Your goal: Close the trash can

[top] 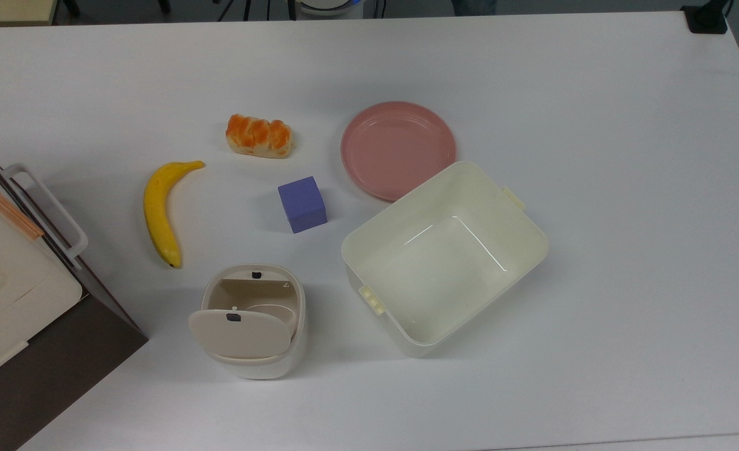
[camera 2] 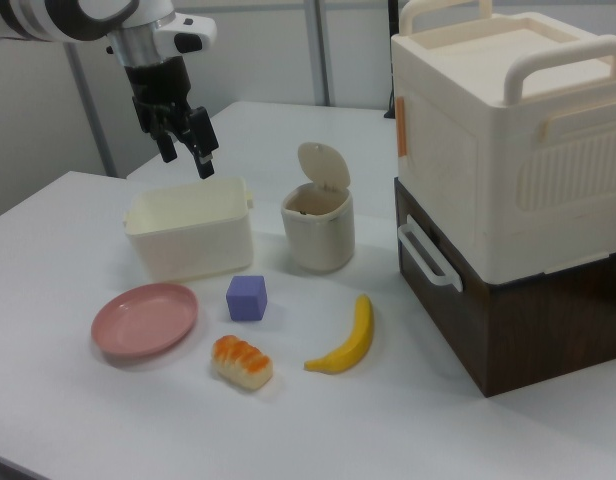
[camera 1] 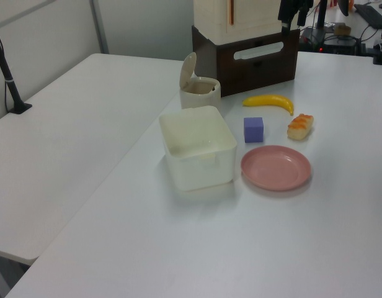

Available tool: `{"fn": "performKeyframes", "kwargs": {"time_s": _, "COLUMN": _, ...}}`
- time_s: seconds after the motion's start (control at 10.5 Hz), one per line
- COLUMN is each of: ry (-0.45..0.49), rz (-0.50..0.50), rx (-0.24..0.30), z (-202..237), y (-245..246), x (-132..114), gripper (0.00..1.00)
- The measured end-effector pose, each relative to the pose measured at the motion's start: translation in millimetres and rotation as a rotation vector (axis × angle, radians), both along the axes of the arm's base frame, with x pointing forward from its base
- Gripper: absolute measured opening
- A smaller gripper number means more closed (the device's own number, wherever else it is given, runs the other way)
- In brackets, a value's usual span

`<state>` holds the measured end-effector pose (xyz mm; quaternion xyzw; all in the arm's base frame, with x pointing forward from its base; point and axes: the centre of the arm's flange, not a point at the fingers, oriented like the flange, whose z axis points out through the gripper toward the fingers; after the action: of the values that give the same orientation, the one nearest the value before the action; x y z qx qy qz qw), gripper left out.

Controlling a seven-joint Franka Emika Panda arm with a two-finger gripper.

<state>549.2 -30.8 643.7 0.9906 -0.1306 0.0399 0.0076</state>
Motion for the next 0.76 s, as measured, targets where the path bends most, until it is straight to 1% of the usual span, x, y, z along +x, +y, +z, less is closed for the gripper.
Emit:
{"fn": "performKeyframes", "kwargs": {"time_s": 0.09, "ry": 0.0, "rz": -0.001, "rx": 0.0, "z": 0.0, "y": 0.0, "x": 0.0, "gripper": 1.0}}
{"fn": "performKeyframes", "kwargs": {"time_s": 0.19, "ry": 0.002, "rz": 0.058, "rx": -0.005, "z": -0.1, "y": -0.4, "x": 0.0, "gripper": 1.0}}
{"fn": "performKeyframes", "kwargs": {"time_s": 0.28, "ry": 0.003, "rz": 0.092, "rx": -0.007, "z": -0.3, "y": -2.0, "x": 0.0, "gripper": 1.0}}
{"fn": "performKeyframes", "kwargs": {"time_s": 0.76, "ry": 0.008, "rz": 0.113, "rx": -0.008, "z": -2.3, "y": -3.7, "x": 0.0, "gripper": 1.0}}
